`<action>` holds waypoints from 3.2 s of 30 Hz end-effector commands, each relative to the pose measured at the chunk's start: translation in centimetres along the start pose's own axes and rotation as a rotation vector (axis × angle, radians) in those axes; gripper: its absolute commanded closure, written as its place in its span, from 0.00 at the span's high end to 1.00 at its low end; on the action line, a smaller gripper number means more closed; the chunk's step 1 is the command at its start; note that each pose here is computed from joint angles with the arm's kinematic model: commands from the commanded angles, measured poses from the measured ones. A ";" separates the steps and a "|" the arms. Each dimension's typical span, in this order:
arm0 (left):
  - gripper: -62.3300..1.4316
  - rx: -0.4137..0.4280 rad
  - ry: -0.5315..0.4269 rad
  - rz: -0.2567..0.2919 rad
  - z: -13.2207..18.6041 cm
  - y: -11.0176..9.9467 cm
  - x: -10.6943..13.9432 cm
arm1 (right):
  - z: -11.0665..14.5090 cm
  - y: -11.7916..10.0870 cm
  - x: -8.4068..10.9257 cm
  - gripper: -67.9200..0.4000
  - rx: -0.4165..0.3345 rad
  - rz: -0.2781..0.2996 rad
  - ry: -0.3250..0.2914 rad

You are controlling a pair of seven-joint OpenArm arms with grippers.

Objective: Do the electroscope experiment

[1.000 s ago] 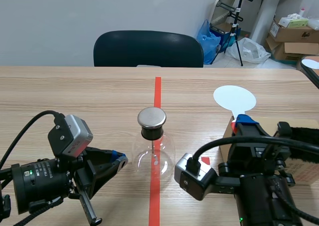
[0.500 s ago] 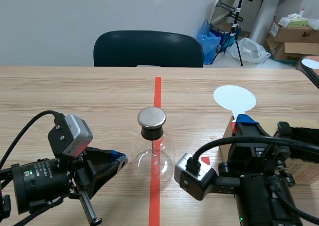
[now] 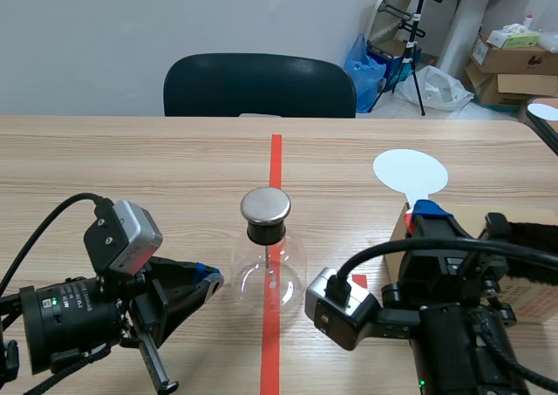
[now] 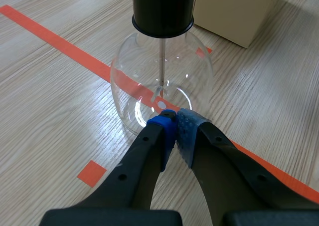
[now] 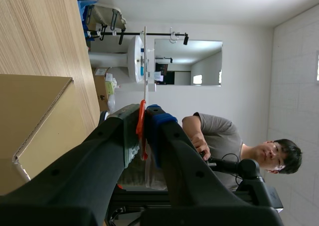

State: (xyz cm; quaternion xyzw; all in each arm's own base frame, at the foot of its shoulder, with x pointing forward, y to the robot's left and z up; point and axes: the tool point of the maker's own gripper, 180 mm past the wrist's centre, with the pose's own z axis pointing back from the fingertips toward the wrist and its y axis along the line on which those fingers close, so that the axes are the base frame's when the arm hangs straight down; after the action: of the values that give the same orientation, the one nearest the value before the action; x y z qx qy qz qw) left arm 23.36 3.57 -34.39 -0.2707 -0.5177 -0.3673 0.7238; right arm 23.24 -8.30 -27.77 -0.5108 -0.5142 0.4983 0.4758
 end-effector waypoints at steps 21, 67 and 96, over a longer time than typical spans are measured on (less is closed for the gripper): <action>0.07 -0.001 -0.035 0.003 -0.1 -0.1 1.0 | -0.6 -1.1 -0.1 0.02 -0.040 -0.014 0.006; 0.07 -0.001 -0.035 0.003 -0.1 -0.1 1.0 | -0.2 -0.8 -0.9 0.02 -0.022 0.003 0.009; 0.07 0.016 -0.005 0.011 2.1 -0.1 -0.2 | 3.7 -1.5 -10.9 0.02 -0.081 -0.010 -0.043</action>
State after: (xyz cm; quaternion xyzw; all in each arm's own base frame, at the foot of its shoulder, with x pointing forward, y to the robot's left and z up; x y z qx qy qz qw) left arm 22.15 5.19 -35.19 -0.2615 -0.5046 -0.3635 0.7381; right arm 19.88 -18.96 -27.00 -0.4984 -0.5415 0.4948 0.4621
